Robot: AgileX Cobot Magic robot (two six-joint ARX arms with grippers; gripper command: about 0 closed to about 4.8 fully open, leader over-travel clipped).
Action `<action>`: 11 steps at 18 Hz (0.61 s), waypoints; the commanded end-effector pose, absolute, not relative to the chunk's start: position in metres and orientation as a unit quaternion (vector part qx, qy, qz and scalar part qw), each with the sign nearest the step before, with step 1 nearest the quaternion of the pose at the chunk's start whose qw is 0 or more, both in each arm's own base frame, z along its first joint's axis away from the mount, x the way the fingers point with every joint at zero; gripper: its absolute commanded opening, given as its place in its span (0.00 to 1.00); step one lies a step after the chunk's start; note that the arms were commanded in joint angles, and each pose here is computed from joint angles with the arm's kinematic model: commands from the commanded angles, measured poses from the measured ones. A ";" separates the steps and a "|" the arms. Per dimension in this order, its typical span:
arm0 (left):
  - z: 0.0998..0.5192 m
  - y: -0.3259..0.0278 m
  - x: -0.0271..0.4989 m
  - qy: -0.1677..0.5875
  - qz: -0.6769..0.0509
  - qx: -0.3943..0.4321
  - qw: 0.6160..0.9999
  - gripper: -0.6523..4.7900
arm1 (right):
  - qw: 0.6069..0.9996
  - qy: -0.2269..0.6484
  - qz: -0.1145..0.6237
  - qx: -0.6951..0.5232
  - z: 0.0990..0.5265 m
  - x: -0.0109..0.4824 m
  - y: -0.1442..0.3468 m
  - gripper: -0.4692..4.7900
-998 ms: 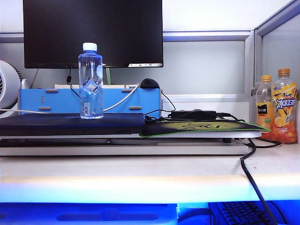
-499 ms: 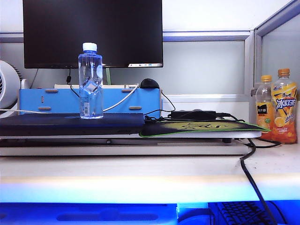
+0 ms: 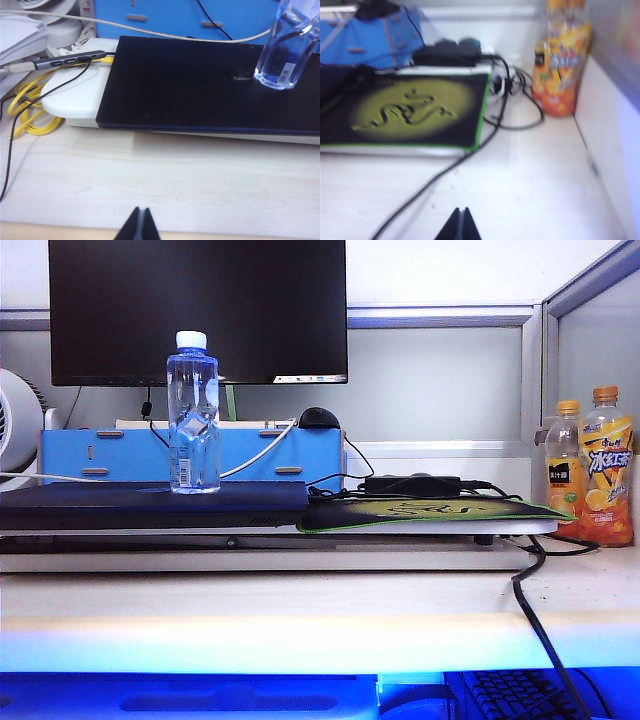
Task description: Pick up the mineral water bottle and place it on the laptop.
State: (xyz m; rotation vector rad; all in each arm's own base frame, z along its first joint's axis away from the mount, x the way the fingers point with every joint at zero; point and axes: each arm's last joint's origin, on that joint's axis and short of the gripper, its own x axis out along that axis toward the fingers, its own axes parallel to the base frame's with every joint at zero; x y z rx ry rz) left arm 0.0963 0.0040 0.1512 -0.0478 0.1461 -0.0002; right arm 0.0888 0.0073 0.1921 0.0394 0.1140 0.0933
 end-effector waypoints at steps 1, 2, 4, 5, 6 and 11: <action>0.151 0.004 0.096 0.072 -0.002 -0.023 0.997 0.12 | 0.997 0.070 0.034 0.026 0.175 0.093 0.005 0.13; 0.151 0.004 0.096 0.072 -0.002 -0.023 0.997 0.12 | 0.996 0.076 0.029 0.027 0.167 0.094 0.005 0.13; 0.151 0.004 0.096 0.071 -0.002 -0.023 0.997 0.12 | 0.995 0.090 0.025 0.027 0.152 0.095 0.004 0.13; 0.151 0.004 0.096 0.071 -0.002 -0.023 0.997 0.12 | 0.995 0.096 0.026 0.028 0.150 0.095 0.003 0.13; 0.151 0.004 0.096 0.072 -0.002 -0.023 0.997 0.12 | 0.995 0.092 0.027 0.028 0.150 0.095 0.003 0.13; 0.151 0.004 0.096 0.072 -0.002 -0.023 0.997 0.12 | 0.995 0.090 0.036 0.020 0.151 0.095 0.001 0.13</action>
